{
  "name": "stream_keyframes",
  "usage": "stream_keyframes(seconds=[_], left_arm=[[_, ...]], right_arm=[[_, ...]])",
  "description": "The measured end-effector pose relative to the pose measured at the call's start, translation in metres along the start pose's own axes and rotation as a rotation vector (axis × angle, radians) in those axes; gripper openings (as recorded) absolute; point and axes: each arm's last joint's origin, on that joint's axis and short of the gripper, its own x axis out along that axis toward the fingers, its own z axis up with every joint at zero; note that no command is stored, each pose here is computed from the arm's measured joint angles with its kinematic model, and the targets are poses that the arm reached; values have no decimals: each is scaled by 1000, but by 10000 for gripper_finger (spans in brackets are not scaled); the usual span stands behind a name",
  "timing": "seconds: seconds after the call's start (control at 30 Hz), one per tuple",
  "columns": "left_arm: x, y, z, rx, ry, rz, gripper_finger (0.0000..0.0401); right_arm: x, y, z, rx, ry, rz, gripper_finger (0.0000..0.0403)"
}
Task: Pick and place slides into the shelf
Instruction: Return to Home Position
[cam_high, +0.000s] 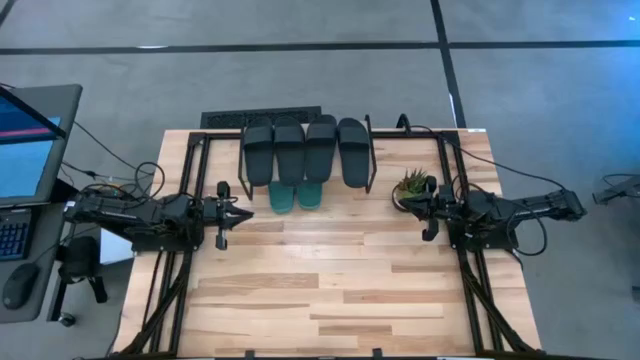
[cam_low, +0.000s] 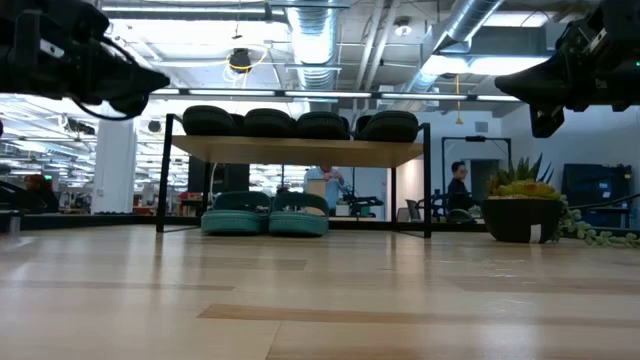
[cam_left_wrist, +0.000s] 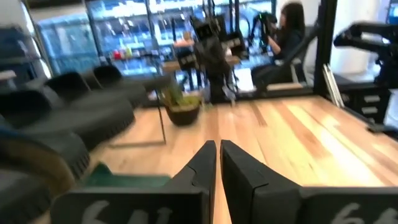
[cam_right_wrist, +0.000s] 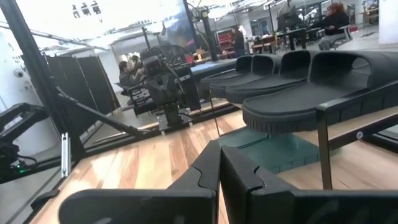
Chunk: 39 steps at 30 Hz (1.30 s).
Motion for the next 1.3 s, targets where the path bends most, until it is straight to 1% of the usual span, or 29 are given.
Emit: stream_keyframes(seconds=[0.1, 0.17, 0.33, 0.4, 0.57, 0.73, 0.97, 1.07, 1.3], left_arm=[[0, -1, -6, -20, 60, -32, 14], [0, -2, -9, -25, 90, -52, 14], [-1, -3, -15, -19, 151, -59, 14], [-1, -3, -15, -14, 156, -62, 14], [-1, -3, -15, 20, 155, -58, 14], [-1, -3, -16, 9, 160, -58, 14], [-1, -3, -16, 21, 160, -58, 14], [-1, -3, -16, 2, 161, -56, 14], [-1, -3, -16, 11, 160, -56, 14]], right_arm=[[0, 0, -1, -3, 11, 0, 0], [0, 0, -1, -4, 18, 22, 0], [0, 0, -8, 6, 85, 40, 0], [0, 0, -10, 8, 107, 35, 0], [0, 0, -9, 5, 95, 42, 0], [-1, -1, -12, -6, 137, 46, 0], [-1, 0, -13, -58, 139, 54, 0], [-1, 0, -13, -76, 139, 55, 0], [-1, 0, -13, -77, 139, 55, 0]])
